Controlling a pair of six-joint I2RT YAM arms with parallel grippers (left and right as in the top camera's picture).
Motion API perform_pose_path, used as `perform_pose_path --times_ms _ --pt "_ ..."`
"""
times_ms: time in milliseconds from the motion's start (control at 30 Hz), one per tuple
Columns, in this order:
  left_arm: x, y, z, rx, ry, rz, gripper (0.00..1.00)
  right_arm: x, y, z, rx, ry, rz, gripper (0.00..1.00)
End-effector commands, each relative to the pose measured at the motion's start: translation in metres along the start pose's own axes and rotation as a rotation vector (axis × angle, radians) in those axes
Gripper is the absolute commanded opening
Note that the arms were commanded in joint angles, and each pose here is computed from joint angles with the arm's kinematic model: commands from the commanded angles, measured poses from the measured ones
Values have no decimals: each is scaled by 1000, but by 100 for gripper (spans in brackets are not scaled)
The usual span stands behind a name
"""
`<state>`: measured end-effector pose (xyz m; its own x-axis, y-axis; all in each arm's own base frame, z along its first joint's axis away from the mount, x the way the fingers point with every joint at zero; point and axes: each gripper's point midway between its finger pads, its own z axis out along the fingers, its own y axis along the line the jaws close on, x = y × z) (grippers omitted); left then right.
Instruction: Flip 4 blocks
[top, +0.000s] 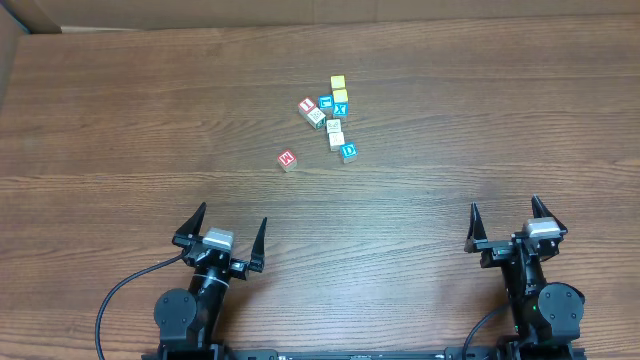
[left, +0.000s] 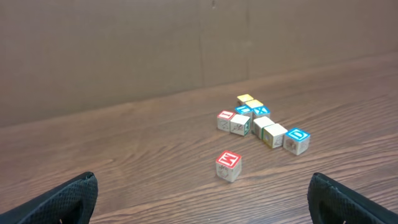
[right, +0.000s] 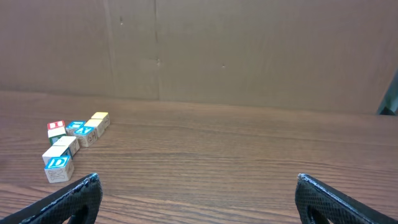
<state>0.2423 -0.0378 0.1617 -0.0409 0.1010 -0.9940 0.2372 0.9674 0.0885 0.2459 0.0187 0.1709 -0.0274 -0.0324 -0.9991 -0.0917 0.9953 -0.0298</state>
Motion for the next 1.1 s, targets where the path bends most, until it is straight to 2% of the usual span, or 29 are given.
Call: perform_pose_path --times_ms 0,167,433,600,767,933,1067 --pt "-23 -7 -4 45 -50 -26 100 1 0 0 -3 -7 -1 100" --pt "-44 -6 -11 46 -56 -119 100 1 0 0 -2 -7 -1 100" --pt "-104 -5 -28 49 -12 -133 100 1 0 0 -3 -7 -1 100" --pt "-136 -5 -20 86 123 -175 100 1 0 0 -2 -7 -1 100" --pt "-164 -8 1 169 322 -245 100 1 0 0 -3 -7 -1 100" --pt "-182 -8 24 226 559 -345 100 1 0 0 -3 -7 -1 100" --pt "-187 -10 50 288 680 -418 100 1 0 0 -2 -7 -1 100"
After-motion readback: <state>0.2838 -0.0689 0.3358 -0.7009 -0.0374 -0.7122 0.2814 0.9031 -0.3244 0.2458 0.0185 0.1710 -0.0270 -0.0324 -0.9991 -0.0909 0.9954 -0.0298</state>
